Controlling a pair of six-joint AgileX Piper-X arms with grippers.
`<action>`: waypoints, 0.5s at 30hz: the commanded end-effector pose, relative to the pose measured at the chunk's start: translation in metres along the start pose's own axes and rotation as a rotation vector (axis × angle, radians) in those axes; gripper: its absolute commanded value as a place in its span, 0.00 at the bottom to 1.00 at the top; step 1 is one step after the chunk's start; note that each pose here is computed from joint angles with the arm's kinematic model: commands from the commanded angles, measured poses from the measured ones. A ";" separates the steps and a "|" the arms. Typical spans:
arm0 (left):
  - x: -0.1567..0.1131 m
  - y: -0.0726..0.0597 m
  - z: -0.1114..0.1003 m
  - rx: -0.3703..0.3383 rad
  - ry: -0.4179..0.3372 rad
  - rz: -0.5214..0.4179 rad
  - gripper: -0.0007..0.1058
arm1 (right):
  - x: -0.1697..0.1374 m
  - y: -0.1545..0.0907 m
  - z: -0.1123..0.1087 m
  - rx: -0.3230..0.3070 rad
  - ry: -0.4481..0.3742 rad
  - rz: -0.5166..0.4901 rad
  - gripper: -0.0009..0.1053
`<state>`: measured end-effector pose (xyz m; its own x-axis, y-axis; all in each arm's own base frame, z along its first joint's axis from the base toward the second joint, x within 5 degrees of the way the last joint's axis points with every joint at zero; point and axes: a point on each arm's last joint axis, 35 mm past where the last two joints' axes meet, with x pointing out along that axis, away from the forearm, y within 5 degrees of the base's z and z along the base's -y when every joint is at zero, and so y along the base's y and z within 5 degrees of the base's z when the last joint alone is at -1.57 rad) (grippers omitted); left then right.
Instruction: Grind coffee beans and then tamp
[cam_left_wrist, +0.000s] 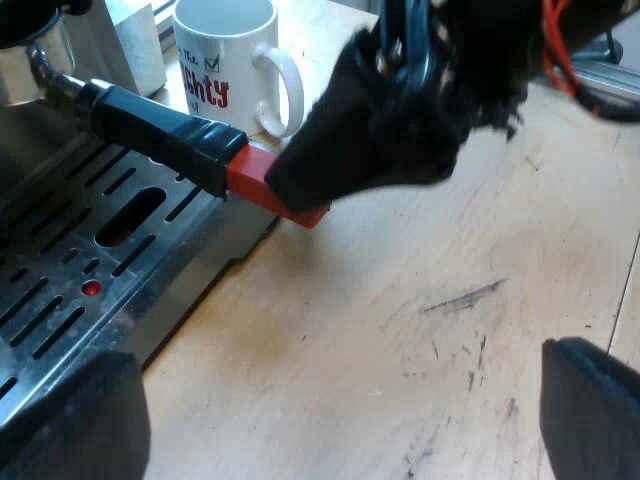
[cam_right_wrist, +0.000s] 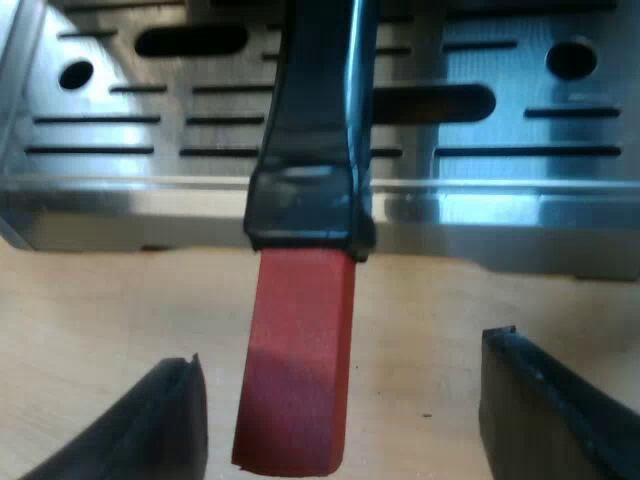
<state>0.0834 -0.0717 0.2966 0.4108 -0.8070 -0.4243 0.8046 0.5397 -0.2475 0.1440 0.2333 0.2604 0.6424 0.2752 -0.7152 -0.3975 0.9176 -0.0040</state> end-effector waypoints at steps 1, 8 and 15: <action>0.000 -0.001 0.001 0.010 -0.004 -0.013 0.76 | 0.001 0.002 0.005 0.008 -0.015 0.013 0.57; 0.000 -0.001 0.001 0.010 -0.004 -0.013 0.76 | 0.007 0.005 0.005 0.001 -0.029 -0.007 0.57; 0.000 -0.001 0.001 0.010 -0.004 -0.013 0.76 | 0.022 0.009 0.001 -0.012 -0.020 -0.049 0.57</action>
<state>0.0834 -0.0717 0.2966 0.4108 -0.8070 -0.4243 0.8046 0.5397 -0.2475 0.1521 0.2461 0.2414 0.6544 0.2351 -0.7187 -0.3783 0.9247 -0.0419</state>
